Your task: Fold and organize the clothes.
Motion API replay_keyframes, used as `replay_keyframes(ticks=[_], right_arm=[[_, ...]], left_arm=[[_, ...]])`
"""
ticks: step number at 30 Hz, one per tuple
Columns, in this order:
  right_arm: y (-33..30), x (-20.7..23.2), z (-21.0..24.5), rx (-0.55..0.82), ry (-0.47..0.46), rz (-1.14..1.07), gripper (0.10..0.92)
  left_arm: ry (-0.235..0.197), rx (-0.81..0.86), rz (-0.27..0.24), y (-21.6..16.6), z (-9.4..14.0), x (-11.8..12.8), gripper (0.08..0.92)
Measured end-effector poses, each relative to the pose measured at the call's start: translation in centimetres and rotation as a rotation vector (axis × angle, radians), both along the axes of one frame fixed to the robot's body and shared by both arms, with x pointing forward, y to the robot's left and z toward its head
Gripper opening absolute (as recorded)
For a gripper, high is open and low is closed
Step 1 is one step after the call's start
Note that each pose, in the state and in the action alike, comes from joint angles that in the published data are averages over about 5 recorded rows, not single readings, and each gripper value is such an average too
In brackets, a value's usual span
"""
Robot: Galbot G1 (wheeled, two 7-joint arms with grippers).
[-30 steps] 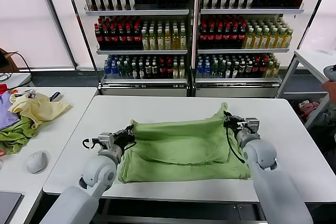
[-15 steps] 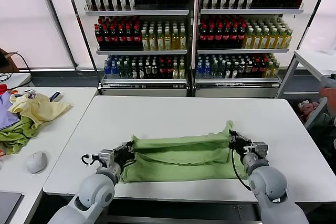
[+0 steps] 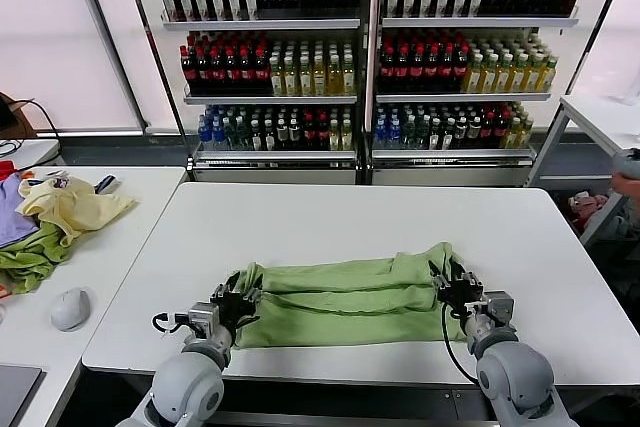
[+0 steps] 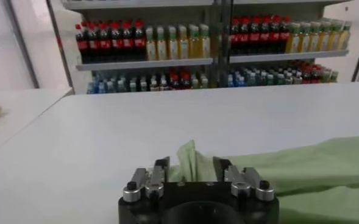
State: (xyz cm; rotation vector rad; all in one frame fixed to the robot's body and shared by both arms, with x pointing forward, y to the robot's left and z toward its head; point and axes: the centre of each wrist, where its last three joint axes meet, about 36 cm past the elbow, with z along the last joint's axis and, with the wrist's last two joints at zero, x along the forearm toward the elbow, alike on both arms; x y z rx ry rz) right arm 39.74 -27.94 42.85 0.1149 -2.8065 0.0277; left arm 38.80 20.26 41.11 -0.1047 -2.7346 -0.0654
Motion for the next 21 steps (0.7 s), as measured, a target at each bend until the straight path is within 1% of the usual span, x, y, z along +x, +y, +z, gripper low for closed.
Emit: replay_keyframes(ticks=[4,6,7,9,11,15,21], right_arm=[[0.1,-0.6,-0.2,-0.004,-0.001,-0.003,0.741],[0.1,-0.8,-0.3,-0.006,-0.001,-0.002,0.783],[0.1,-0.9,-0.3,-0.007,-0.001,-0.002,0.802],[0.1,-1.0,-0.3,-0.009,-0.001,-0.002,0.816],[0.0,-1.0,-0.4,-0.011,-0.001,-0.003,0.821],[-0.1,-1.1,-0.4,-0.014,-0.003,-0.005,0.823],[0.0,-1.0,-0.6,-0.009,-0.002,-0.007,0.823]], left_arm=[[-0.008,0.005,0.053,-0.9,-0.7,0.1,0.748],[-0.005,0.01,0.078,-1.4,-1.2,0.2,0.792],[-0.002,0.013,0.09,-1.6,-1.5,0.3,0.806],[0.008,0.019,0.112,-2.1,-2.0,0.4,0.8],[0.021,0.024,0.132,-2.6,-2.7,0.5,0.769],[0.047,0.028,0.162,-3.3,-3.7,0.4,0.653],[0.065,0.018,0.18,-3.8,-4.3,0.4,0.48]])
